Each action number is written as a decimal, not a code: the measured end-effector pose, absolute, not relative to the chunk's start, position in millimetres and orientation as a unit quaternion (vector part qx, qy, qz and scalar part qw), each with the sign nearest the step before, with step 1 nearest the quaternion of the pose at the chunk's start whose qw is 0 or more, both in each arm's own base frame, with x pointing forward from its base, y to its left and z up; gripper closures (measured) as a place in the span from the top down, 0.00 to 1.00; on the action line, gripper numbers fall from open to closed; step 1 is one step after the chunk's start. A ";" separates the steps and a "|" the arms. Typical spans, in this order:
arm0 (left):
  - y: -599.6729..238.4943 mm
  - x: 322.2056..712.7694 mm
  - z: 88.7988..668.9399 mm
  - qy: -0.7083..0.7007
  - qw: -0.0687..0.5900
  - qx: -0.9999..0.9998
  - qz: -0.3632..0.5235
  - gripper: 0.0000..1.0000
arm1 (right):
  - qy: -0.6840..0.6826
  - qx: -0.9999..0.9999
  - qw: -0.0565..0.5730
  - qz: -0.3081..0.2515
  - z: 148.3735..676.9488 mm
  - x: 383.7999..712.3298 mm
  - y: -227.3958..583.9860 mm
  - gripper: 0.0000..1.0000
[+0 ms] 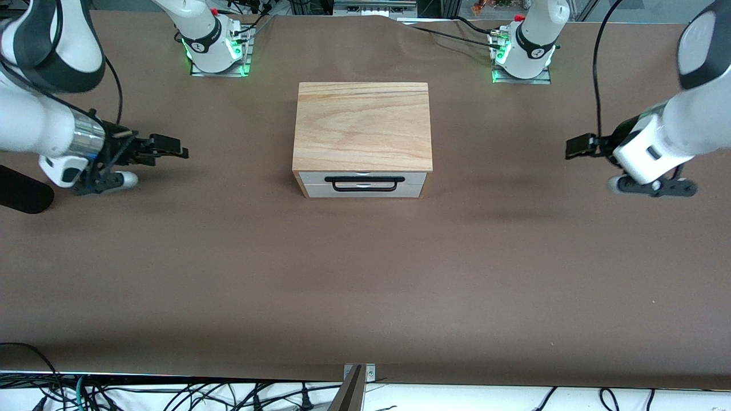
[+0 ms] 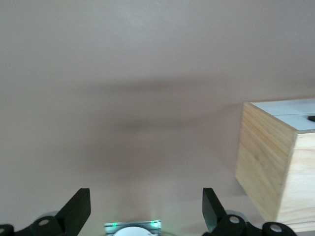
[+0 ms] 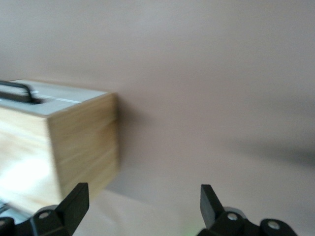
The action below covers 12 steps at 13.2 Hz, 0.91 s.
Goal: Pull top drawer with both arms simultaneously
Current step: 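Move both grippers inward toward the black drawer handle ends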
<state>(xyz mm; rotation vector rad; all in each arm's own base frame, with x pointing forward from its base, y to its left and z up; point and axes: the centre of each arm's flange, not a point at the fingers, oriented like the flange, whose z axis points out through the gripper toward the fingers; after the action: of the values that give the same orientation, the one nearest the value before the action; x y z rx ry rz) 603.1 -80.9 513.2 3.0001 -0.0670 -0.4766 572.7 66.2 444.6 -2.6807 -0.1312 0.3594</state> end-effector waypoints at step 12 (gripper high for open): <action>-198.6 676.2 302.8 -0.076 0.439 0.885 -0.135 1.00 | -0.064 -0.814 0.565 0.119 231.6 592.2 195.4 1.00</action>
<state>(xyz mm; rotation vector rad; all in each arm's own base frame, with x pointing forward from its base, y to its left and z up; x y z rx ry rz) 676.2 -198.6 302.8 2.1989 -0.1897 -0.3345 592.2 195.4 231.6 -1.9154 -0.1494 0.2792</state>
